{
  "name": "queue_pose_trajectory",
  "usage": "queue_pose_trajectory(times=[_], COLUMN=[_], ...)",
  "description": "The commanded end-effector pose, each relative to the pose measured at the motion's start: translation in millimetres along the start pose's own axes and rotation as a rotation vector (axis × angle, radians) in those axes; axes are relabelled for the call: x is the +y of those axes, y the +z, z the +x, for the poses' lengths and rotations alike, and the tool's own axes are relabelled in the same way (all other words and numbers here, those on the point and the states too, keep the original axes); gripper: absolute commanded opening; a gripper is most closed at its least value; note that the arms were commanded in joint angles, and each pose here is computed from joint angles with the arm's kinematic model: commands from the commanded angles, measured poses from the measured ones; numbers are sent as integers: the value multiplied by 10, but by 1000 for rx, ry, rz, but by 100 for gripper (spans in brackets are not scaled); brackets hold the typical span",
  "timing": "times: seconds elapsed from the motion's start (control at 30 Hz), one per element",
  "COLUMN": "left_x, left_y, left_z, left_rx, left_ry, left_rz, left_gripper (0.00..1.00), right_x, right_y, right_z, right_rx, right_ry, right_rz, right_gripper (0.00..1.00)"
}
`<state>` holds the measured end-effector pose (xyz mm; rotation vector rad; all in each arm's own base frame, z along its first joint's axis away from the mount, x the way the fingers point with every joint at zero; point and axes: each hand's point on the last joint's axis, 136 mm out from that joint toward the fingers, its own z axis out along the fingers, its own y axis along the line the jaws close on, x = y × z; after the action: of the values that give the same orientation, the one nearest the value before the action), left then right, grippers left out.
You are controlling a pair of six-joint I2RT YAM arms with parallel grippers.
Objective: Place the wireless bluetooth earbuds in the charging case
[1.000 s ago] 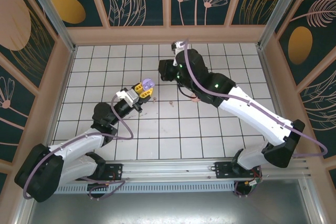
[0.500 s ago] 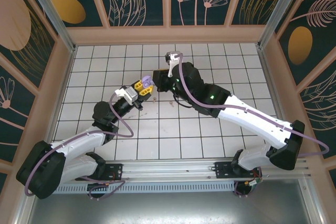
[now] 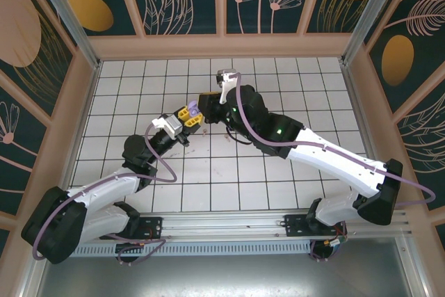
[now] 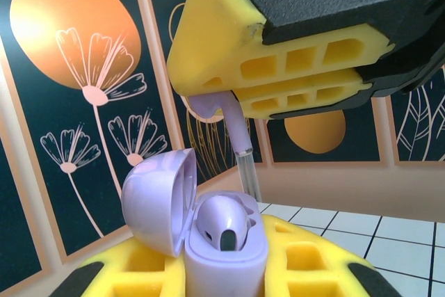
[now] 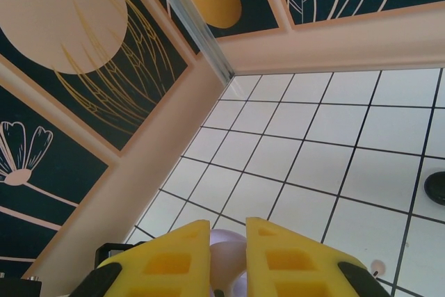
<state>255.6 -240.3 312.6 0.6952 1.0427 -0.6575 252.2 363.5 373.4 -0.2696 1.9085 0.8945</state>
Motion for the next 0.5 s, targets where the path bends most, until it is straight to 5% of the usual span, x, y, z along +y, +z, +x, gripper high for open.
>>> queue_pose_trajectory(times=[0.0,0.47], left_x=[-1,-5], left_y=[48,53], left_z=[-223,-267], left_rx=[-71,-82], left_ry=[8,5], left_rz=[9,14], left_gripper=[0,0], right_x=[55,-2], right_y=[37,149], right_z=[-2,192], right_rx=[-19,22], right_ry=[24,24], right_rz=[-17,-4], right_gripper=[16,15])
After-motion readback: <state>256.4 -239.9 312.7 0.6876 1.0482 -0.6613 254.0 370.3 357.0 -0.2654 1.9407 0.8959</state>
